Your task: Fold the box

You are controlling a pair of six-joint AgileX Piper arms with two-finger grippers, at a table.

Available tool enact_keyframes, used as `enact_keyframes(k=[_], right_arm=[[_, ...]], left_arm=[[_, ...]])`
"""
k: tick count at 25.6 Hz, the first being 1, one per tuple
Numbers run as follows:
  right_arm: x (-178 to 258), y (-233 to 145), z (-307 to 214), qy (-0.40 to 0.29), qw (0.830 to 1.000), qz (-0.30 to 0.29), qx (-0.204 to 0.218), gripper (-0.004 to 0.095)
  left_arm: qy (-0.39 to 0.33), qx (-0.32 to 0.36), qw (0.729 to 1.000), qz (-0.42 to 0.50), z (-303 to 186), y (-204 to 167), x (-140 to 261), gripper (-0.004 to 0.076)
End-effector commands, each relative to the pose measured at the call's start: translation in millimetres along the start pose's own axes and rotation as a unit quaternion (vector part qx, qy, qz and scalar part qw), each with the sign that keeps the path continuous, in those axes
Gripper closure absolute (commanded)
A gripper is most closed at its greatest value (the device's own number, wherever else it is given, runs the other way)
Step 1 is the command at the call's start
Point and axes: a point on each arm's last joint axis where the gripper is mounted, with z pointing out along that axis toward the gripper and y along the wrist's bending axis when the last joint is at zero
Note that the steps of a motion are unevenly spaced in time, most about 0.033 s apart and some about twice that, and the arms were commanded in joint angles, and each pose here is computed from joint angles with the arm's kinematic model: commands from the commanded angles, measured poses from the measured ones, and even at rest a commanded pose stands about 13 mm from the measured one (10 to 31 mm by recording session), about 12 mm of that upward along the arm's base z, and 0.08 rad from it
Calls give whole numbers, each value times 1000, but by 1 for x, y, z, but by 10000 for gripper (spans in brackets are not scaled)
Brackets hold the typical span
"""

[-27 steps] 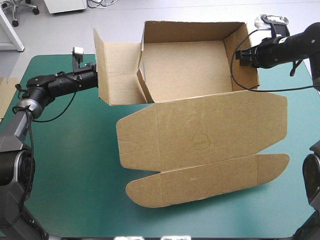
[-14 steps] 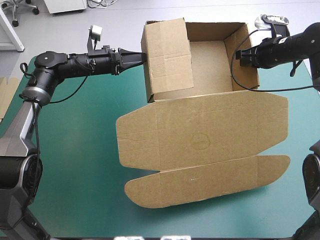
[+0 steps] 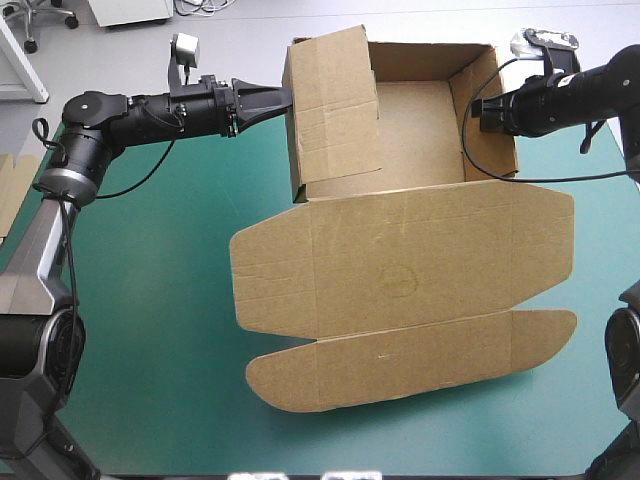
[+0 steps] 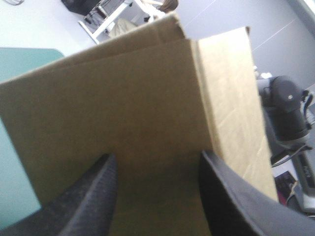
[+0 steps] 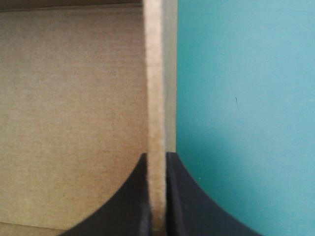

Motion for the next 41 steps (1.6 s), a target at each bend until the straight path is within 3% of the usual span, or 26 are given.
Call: enact_keyframes(k=[1, 4, 12, 19, 25, 30, 41], right_arm=[[-8, 17, -29, -57, 998, 7, -24, 924], [-7, 15, -29, -55, 998, 13, -13, 919], [-6, 36, -15, -46, 999, -10, 13, 917], [-6, 49, 7, -33, 999, 1, -9, 916], [-6, 62, 22, -29, 999, 5, -19, 916], [-6, 57, 38, -22, 999, 32, -2, 915], [-4, 69, 66, -11, 999, 42, -12, 913]], left_arm=[[34, -14, 999, 28, -7, -34, 0, 348], [51, -60, 997, 20, -8, -32, 1, 347], [33, -50, 997, 49, -14, -61, -9, 305], [53, -73, 995, 38, -11, -60, -4, 282], [73, -143, 986, 47, -8, -59, -2, 272], [84, -286, 952, 68, -6, -66, -4, 251], [118, -404, 904, 74, 15, -53, 11, 251]])
